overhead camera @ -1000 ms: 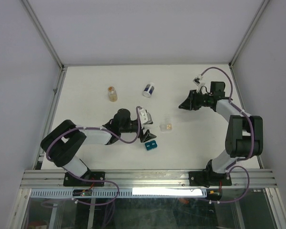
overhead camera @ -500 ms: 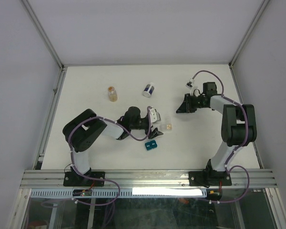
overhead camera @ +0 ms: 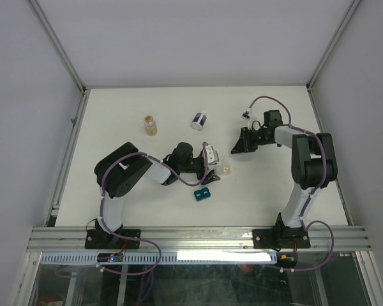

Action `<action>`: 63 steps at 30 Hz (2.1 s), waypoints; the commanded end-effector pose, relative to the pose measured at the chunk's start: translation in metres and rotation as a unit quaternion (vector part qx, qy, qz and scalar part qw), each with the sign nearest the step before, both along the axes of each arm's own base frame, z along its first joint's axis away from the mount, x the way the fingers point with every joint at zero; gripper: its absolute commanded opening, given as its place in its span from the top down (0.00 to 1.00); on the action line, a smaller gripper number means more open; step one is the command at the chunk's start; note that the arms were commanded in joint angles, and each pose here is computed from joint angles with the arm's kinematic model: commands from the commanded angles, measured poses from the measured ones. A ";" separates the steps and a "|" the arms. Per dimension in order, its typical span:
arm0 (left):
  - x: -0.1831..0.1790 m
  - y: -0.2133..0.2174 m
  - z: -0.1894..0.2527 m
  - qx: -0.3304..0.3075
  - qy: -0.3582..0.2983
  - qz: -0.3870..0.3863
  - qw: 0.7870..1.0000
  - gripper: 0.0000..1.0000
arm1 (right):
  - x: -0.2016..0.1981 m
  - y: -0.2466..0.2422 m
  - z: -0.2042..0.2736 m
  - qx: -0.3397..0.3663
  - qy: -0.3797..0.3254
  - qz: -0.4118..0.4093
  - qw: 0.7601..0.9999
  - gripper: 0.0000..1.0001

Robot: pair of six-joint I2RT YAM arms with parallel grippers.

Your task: Sort the pills into containers

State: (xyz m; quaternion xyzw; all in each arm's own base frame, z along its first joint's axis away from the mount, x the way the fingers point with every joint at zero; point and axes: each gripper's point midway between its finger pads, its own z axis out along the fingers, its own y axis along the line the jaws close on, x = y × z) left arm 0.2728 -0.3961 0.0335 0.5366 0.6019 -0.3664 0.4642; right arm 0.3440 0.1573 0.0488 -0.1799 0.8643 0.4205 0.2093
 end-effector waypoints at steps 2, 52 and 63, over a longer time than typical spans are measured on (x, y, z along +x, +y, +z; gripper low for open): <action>0.007 -0.014 0.015 -0.019 -0.032 -0.012 0.999 0.32 | 0.008 0.006 0.006 0.011 -0.009 0.011 1.000 0.88; 0.006 -0.017 0.009 -0.004 0.017 -0.004 1.000 0.78 | -0.058 0.020 0.011 -0.081 -0.038 0.143 0.986 0.96; 0.005 -0.017 0.007 -0.004 0.018 -0.008 1.000 0.79 | -0.051 0.029 0.052 -0.105 -0.140 0.141 0.974 0.96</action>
